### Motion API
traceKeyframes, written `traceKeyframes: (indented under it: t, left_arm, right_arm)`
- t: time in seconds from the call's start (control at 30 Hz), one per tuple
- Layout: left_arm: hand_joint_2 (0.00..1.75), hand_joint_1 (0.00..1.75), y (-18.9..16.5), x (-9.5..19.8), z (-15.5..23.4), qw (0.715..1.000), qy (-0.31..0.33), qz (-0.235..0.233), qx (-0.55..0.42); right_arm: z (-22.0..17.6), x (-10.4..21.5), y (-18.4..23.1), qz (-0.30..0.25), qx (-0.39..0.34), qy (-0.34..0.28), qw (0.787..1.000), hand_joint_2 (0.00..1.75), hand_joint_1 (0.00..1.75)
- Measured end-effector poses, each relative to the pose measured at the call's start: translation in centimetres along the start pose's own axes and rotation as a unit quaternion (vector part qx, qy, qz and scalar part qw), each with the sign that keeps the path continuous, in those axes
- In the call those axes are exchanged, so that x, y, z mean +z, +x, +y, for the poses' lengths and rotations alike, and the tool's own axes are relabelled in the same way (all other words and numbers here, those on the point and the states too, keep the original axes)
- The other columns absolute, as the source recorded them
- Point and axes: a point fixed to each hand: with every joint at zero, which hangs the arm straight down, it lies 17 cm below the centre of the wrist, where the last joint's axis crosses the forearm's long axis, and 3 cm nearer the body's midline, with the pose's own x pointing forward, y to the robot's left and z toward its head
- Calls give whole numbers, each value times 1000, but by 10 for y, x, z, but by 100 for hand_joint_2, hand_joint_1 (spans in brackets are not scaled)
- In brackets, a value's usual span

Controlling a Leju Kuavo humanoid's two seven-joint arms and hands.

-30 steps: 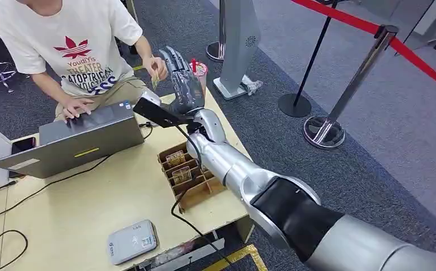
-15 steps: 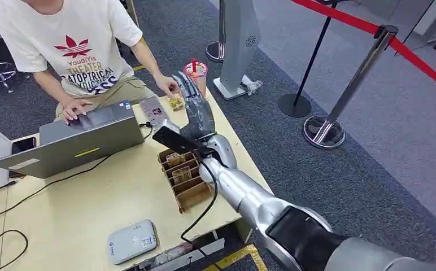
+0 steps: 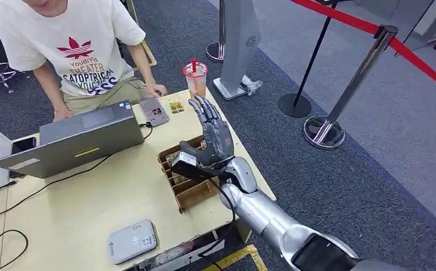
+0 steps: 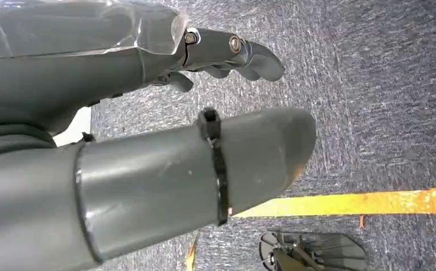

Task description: Pass the card to the sensor for recognition and then transmit it.

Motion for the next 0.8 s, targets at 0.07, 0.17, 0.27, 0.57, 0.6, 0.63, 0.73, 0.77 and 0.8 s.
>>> traceKeyframes:
  t: [0.07,0.17,0.27,0.57,0.6,0.63,0.73,0.77,0.8]
  left_arm:
    - [0,0,-1,0,1,1000,3,2,4]
    - [0,0,-2,0,1,1000,6,4,8]
    - [0,0,-3,0,1,1000,7,5,10]
    - [0,0,-6,0,1,1000,8,4,15]
    - [0,0,-6,0,1,1000,8,4,13]
    - [0,0,-6,0,1,1000,8,3,12]
    - [0,0,-5,0,1,1000,7,1,11]
    - [0,0,-5,0,1,1000,7,0,10]
    - [0,0,-5,0,0,1000,7,0,9]
  right_arm:
    - [-1,4,-2,1,4,1,1000,175,77]
    - [-2,7,-3,0,12,2,1000,175,86]
    - [-4,9,-6,1,14,3,1000,175,113]
    - [-4,18,-12,2,24,11,1000,175,138]
    - [-4,19,-13,3,26,12,1000,175,134]
    - [-4,20,-14,4,26,12,1000,175,136]
    - [-5,24,-18,6,29,14,999,175,133]
    - [-5,26,-19,7,30,16,999,175,131]
    - [-5,29,-21,8,31,18,999,175,131]
